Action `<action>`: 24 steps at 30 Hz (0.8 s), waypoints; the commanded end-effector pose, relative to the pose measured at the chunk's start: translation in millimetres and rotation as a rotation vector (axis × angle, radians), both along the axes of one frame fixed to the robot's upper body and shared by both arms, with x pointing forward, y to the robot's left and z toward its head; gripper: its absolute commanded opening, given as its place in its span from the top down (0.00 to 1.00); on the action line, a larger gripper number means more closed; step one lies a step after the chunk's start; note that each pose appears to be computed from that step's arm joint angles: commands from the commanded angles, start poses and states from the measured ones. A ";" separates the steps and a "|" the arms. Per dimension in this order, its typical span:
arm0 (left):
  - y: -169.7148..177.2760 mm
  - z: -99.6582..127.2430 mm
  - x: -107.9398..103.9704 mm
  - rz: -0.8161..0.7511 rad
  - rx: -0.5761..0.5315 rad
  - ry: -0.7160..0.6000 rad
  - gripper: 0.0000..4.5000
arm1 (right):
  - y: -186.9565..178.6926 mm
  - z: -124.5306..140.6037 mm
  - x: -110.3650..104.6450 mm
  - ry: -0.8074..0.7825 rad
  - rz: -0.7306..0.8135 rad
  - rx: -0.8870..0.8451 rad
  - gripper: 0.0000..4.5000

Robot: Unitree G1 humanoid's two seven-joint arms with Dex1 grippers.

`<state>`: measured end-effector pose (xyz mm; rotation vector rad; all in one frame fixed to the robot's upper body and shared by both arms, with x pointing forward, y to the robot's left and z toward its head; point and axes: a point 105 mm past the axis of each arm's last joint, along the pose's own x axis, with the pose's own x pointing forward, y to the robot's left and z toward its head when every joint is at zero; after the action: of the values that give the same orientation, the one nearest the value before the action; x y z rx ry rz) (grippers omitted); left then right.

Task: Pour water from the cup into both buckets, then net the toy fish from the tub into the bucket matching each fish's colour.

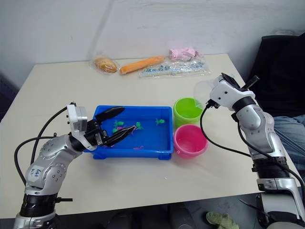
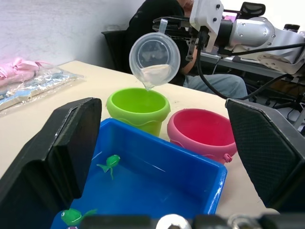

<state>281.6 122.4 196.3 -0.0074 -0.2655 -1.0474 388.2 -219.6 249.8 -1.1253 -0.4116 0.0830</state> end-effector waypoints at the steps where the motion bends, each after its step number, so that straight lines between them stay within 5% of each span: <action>1: -3.4 7.1 -5.7 -0.012 -0.006 -0.035 0.00 | 3.2 22.3 -3.6 -0.093 0.007 -0.042 0.97; 24: -5.8 4.3 -8.5 -0.020 -0.012 -0.025 0.00 | 17.3 28.3 -5.3 -0.233 0.005 -0.266 0.97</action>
<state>279.2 119.7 192.7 -0.0176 -0.2569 -1.0521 387.9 -203.1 258.4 -1.3760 -0.5515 0.0560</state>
